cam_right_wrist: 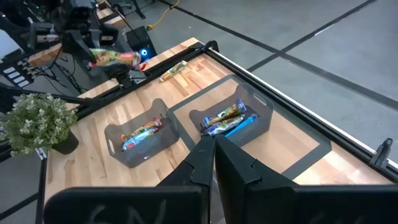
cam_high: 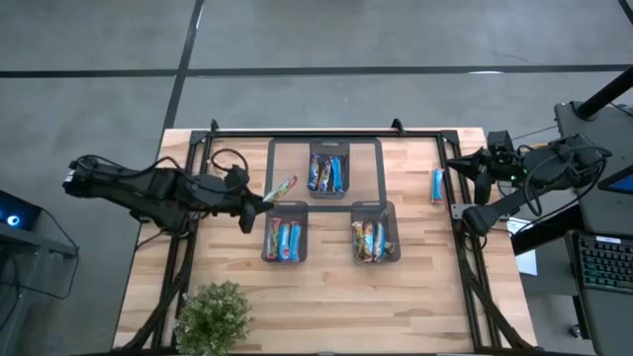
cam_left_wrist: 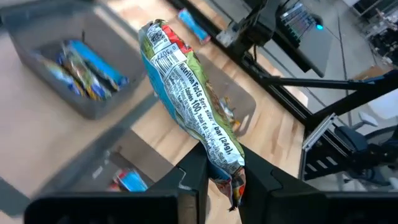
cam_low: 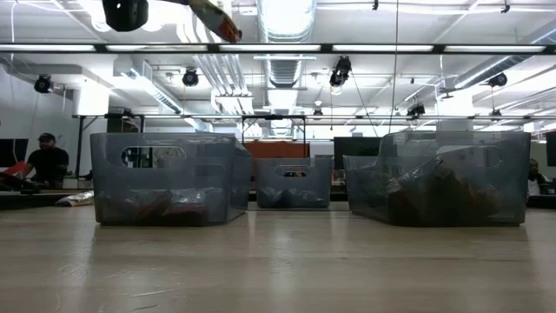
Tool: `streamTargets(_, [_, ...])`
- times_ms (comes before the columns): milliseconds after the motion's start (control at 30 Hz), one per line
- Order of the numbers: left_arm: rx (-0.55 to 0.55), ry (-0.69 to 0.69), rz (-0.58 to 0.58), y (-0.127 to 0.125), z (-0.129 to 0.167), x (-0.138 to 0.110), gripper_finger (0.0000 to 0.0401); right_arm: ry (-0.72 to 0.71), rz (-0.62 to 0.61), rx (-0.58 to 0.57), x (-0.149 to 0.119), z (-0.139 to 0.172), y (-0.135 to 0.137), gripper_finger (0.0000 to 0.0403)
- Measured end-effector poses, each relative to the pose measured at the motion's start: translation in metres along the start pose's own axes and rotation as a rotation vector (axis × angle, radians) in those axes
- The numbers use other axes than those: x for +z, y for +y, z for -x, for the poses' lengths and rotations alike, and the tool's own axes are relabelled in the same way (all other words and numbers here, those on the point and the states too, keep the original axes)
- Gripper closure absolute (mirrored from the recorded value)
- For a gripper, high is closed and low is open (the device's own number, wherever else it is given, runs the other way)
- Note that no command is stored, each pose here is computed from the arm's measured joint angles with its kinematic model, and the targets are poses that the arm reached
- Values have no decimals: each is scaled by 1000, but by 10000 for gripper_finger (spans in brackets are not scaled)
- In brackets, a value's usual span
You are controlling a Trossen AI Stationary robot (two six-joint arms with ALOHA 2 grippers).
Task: Pick and place Granola Bars by type
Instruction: Put the red granola bar into the bottom left black bin
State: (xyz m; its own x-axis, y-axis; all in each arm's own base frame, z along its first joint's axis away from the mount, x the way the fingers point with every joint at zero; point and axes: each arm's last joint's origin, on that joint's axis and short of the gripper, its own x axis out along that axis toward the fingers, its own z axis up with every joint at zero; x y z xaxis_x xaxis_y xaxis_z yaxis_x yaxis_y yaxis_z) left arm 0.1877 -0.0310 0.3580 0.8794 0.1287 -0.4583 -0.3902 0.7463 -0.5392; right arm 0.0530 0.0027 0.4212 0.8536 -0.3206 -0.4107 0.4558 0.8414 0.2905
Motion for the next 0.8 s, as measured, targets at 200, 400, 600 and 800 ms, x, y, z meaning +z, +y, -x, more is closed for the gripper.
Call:
streamTargets(200, [9, 59, 120, -8, -13, -12, 357, 9, 0, 11, 0, 0, 0, 394])
streamTargets(400, [29, 119, 212, -18, -26, -27, 357, 41, 28, 35, -1, -3, 4, 394])
streamTargets(600, [93, 117, 267, -22, -36, -39, 357, 93, 62, 31, -3, -15, 16, 394])
streamTargets(800, [151, 107, 302, -22, -46, -44, 357, 136, 97, 2, -5, -29, 30, 394])
